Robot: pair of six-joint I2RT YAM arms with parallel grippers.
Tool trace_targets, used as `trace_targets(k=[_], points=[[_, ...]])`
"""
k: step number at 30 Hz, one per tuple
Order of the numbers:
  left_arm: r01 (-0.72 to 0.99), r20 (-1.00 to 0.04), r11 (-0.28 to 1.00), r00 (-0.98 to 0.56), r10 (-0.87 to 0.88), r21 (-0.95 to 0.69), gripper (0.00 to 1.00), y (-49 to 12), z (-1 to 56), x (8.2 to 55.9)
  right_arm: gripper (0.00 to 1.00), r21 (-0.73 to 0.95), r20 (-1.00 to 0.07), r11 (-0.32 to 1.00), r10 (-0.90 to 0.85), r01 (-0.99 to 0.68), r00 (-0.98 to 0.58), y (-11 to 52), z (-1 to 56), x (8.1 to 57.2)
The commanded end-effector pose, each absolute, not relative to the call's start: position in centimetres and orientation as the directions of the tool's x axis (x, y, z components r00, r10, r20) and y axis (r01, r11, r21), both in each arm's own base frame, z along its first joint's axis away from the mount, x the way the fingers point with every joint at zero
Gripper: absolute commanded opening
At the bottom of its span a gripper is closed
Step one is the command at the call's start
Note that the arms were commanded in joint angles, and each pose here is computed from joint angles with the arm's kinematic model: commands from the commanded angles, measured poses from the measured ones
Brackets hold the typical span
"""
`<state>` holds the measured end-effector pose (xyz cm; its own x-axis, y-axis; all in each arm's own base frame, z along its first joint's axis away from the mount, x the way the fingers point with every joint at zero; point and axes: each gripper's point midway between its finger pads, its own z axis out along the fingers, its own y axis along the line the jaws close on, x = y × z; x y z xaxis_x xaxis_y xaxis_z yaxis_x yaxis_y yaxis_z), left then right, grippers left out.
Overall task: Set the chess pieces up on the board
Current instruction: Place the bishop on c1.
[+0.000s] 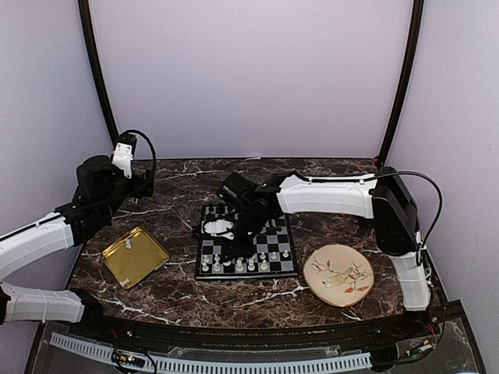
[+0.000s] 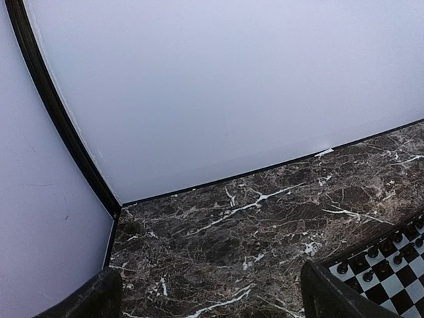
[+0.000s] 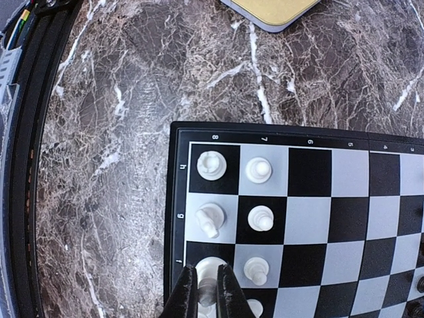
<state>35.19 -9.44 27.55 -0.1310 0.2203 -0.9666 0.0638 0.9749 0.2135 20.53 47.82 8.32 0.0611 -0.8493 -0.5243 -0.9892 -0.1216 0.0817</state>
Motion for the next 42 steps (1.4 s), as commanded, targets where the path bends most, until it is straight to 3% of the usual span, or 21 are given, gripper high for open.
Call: trace_targets(k=[1, 24, 42], points=[[0.078, -0.963, 0.971, -0.133, 0.233, 0.224, 0.96, -9.6, 27.0, 35.2, 0.09, 0.108, -0.509, -0.158, -0.857, -0.982, 0.082, 47.9, 7.1, 19.2], [0.112, -0.96, 0.967, -0.141, 0.243, 0.229, 0.94, -10.2, 26.7, 35.2, 0.11, 0.095, -0.479, -0.137, -0.874, -0.986, 0.075, 47.7, 5.6, 19.6], [0.102, -0.953, 0.968, -0.178, 0.246, 0.231, 0.94, -10.1, 26.1, 35.6, 0.24, 0.075, -0.509, -0.125, -0.858, -0.989, 0.07, 48.1, 8.1, 20.0]])
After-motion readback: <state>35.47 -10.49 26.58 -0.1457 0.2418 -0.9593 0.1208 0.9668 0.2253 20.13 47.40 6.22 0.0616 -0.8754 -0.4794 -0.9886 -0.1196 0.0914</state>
